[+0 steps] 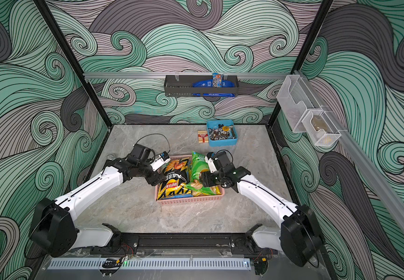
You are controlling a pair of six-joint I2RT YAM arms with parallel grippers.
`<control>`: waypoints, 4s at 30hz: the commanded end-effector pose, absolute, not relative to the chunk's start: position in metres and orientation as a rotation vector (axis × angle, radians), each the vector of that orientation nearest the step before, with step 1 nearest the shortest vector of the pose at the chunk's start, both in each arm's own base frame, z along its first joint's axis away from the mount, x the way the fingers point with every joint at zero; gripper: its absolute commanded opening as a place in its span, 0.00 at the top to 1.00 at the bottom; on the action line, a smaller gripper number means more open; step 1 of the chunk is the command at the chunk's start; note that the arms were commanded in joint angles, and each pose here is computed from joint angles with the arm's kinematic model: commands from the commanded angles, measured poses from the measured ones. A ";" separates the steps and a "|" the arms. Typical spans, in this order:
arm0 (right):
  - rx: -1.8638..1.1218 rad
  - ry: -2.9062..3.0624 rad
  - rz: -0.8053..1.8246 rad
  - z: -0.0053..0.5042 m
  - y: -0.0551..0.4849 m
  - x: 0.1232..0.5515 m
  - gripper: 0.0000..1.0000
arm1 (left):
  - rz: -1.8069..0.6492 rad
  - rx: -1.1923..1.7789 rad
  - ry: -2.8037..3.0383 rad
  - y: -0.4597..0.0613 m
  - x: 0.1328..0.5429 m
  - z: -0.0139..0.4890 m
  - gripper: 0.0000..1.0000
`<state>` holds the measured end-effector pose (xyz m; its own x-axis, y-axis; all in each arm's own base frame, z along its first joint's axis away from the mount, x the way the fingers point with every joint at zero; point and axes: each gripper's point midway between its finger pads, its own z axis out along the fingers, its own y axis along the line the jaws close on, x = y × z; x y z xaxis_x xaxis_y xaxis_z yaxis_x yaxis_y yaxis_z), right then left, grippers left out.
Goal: Put the potato chips into the basket
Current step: Place the potato chip in the basket, then reset both arms
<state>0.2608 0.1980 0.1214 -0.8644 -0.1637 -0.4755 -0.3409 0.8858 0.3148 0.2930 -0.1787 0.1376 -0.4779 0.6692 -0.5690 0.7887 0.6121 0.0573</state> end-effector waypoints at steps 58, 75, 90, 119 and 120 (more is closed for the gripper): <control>-0.354 2.526 0.345 0.154 0.204 0.302 0.34 | -0.297 1.064 2.242 -0.178 0.303 0.147 0.26; -0.416 2.573 0.209 0.116 0.208 0.300 0.27 | -0.415 1.150 2.178 -0.194 0.289 0.147 0.20; -0.110 2.234 0.228 0.236 0.134 0.334 0.00 | -0.352 0.869 2.082 -0.163 0.334 0.232 0.01; 0.146 1.673 0.024 0.258 0.010 0.316 0.00 | -0.090 0.017 1.662 -0.010 0.374 0.132 0.01; 0.124 1.677 -0.001 0.252 0.010 0.320 0.00 | -0.089 0.030 1.618 -0.011 0.371 0.135 0.01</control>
